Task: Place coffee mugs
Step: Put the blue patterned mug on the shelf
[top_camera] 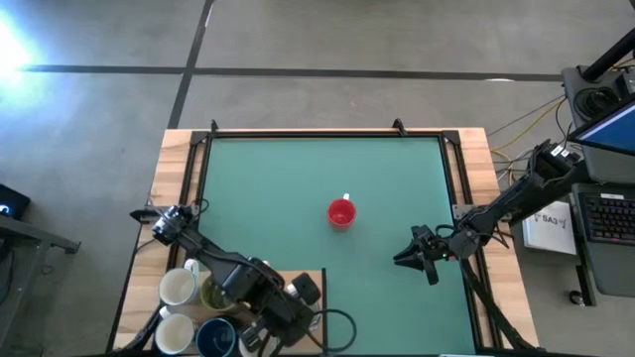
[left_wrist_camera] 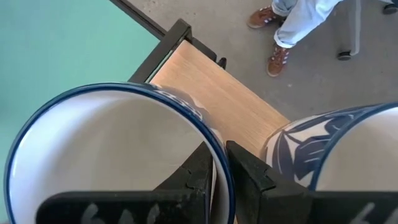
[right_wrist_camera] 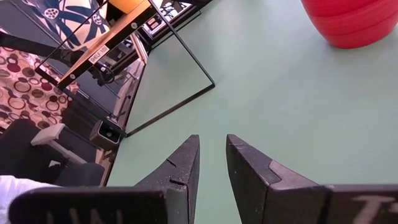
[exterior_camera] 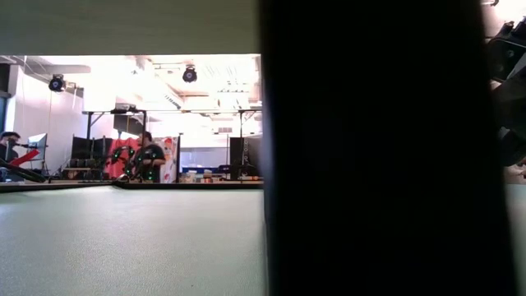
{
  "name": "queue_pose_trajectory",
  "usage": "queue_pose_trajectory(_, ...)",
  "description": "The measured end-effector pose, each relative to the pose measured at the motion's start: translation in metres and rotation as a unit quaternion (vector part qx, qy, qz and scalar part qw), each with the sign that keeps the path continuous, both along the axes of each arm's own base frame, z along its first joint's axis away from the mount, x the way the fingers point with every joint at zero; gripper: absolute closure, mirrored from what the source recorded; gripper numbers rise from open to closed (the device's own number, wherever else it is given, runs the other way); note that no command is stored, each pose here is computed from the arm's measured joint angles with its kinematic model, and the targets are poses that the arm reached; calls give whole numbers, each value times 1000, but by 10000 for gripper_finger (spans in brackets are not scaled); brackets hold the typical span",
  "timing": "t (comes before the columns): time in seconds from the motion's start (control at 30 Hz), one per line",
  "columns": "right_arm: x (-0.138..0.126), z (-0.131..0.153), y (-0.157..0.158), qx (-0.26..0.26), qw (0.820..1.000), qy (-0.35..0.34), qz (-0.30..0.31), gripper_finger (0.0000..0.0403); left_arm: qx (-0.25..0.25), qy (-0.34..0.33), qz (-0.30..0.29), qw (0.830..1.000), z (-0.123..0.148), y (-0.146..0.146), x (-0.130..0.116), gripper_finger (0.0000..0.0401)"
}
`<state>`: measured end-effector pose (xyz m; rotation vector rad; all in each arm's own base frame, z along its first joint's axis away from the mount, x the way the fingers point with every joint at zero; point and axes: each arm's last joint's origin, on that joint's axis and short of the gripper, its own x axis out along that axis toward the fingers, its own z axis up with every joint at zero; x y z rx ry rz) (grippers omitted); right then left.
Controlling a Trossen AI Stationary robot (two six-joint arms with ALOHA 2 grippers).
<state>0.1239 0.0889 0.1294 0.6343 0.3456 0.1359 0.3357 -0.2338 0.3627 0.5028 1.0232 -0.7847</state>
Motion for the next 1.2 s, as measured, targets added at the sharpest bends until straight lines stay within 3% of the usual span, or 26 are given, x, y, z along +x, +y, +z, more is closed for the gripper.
queue_pose_trajectory(0.27, 0, 0, 0, 0, 1000, 0, 0, 335, -7, 14, 38, 999, 0, 6, 3, 379)
queue_pose_trajectory(0.97, 0, 0, 0, 0, 1000, 0, 0, 335, -18, 28, 73, 997, 0, 6, 3, 379)
queue_pose_trajectory(1.2, 0, 0, 0, 0, 1000, 0, 0, 335, -11, 31, 90, 995, -1, 7, 2, 362)
